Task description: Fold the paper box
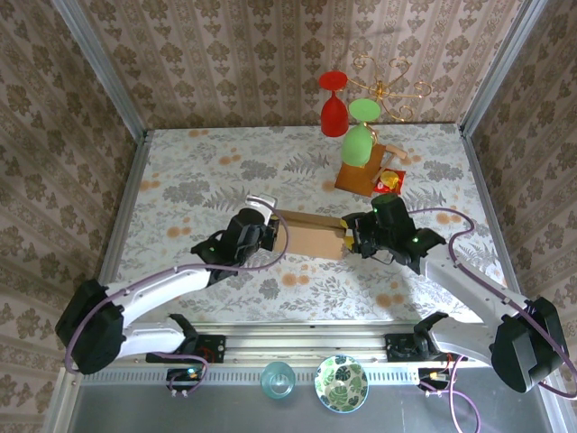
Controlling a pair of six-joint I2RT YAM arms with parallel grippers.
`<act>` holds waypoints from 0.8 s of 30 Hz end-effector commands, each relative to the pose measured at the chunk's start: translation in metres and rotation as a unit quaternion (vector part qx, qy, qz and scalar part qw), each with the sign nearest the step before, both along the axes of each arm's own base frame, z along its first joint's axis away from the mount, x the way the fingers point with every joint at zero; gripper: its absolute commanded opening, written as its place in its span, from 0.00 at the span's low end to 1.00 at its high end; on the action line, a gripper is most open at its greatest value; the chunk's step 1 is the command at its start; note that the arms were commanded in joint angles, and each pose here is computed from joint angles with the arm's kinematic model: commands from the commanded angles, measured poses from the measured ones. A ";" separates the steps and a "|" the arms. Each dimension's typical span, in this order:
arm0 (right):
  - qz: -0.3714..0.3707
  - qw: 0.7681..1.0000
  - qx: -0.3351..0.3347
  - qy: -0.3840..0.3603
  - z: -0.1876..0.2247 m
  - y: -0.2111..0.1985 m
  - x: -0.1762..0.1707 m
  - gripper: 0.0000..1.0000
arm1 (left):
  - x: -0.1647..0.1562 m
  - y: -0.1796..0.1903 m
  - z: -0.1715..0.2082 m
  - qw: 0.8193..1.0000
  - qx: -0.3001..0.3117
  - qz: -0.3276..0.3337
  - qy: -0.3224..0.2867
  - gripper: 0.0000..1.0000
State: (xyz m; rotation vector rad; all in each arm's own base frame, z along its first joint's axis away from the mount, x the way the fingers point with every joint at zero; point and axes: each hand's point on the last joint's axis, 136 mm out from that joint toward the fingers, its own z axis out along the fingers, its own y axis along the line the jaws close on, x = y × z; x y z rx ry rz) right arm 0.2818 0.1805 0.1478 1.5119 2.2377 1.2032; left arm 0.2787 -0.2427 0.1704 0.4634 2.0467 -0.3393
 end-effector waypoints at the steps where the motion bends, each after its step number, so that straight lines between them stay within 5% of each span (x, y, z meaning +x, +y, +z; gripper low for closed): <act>1: 0.001 0.999 -0.016 0.032 -0.021 -0.005 -0.011 0.42 | -0.016 0.006 0.010 0.999 -0.037 0.002 0.025 0.39; 9: 0.009 0.999 -0.026 0.041 -0.030 -0.006 -0.014 0.37 | -0.030 0.026 0.034 0.978 -0.162 0.044 0.124 0.55; 14: 0.020 0.999 -0.032 0.039 -0.029 -0.004 -0.014 0.36 | -0.016 0.048 0.031 0.923 -0.258 0.125 0.256 0.54; 24: 0.024 0.998 -0.038 0.038 -0.030 -0.005 -0.014 0.35 | 0.014 0.029 0.039 0.836 -0.356 0.195 0.369 0.56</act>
